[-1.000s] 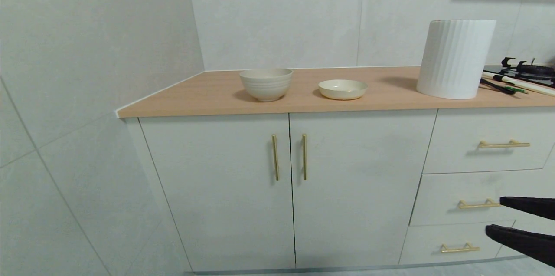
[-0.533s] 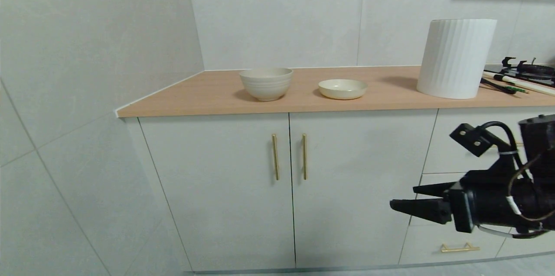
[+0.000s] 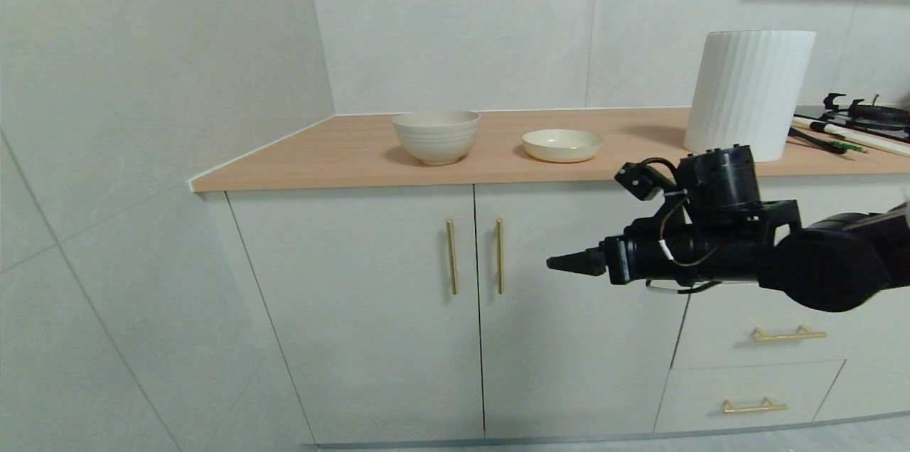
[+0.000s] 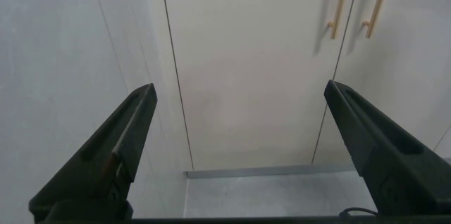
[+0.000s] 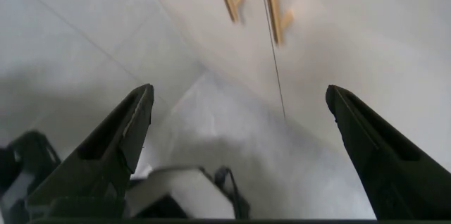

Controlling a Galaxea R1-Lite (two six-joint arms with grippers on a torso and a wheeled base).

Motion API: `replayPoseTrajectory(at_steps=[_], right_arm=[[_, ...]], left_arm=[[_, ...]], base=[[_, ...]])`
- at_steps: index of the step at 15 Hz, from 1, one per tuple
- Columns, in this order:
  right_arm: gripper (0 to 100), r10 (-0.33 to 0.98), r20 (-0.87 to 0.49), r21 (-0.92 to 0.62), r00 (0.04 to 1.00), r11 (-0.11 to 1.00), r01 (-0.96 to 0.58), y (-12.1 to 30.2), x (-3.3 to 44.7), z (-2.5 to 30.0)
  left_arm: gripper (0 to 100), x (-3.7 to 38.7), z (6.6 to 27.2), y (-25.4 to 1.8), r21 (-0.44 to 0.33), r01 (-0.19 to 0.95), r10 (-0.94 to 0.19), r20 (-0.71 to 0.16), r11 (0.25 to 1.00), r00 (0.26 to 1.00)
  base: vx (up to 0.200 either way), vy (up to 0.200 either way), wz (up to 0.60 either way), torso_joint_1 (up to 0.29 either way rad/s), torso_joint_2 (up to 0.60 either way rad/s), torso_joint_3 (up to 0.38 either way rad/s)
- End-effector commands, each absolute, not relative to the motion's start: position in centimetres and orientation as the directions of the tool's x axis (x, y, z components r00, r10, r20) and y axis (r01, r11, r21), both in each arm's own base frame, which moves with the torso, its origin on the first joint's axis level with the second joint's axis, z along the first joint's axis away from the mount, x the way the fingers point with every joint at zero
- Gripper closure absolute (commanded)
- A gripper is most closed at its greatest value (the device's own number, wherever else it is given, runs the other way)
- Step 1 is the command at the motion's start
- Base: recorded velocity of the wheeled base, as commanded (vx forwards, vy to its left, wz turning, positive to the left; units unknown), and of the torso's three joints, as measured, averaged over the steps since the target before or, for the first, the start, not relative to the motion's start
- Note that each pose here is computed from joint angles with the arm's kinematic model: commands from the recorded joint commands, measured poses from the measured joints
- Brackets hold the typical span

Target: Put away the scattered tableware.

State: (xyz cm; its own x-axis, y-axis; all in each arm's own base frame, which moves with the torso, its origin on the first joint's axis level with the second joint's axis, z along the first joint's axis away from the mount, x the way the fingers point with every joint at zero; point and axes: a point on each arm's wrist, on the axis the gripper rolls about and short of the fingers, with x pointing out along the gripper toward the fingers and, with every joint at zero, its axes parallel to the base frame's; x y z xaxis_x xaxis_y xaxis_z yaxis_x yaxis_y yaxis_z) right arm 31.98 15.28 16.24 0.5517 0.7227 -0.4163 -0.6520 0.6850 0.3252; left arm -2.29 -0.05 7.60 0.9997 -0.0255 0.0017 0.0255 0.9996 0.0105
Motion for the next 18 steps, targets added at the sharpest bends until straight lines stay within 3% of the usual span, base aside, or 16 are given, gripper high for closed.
replayPoseTrajectory(at_steps=[1, 5, 9, 15, 18], right_arm=[[0, 0.735, -0.431, 0.36, 0.523, 0.672, -0.647, 17.7, 34.9, 14.2], [0, 0.753, -0.428, 0.417, 0.5, 0.656, -0.629, 19.9, 36.5, 12.4], [0, 0.796, -0.331, 0.466, 0.506, 0.605, -0.646, 23.3, 37.9, 9.5], [0, 0.805, -0.274, 0.499, 0.526, 0.587, -0.638, 24.1, 39.2, 8.2], [0, 0.785, -0.213, 0.49, 0.582, 0.601, -0.632, 24.4, 40.0, 7.6]], left_arm=[[0, -2.3, 7.6, -0.1, 0.011, 0.026, -0.026, 0.002, 1.0, 1.0], [0, -2.3, 7.6, -0.1, 0.011, 0.026, -0.026, 0.002, 1.0, 1.0], [0, -2.3, 7.6, -0.1, 0.011, 0.026, -0.026, 0.002, 1.0, 1.0], [0, -2.3, 7.6, -0.1, 0.011, 0.026, -0.026, 0.002, 1.0, 1.0], [0, -2.3, 7.6, -0.1, 0.011, 0.026, -0.026, 0.002, 1.0, 1.0]], base=[[0.0, 0.0, 0.0, 0.0, 0.0, 0.0], [0.0, 0.0, 0.0, 0.0, 0.0, 0.0], [0.0, 0.0, 0.0, 0.0, 0.0, 0.0], [0.0, 0.0, 0.0, 0.0, 0.0, 0.0], [0.0, 0.0, 0.0, 0.0, 0.0, 0.0]])
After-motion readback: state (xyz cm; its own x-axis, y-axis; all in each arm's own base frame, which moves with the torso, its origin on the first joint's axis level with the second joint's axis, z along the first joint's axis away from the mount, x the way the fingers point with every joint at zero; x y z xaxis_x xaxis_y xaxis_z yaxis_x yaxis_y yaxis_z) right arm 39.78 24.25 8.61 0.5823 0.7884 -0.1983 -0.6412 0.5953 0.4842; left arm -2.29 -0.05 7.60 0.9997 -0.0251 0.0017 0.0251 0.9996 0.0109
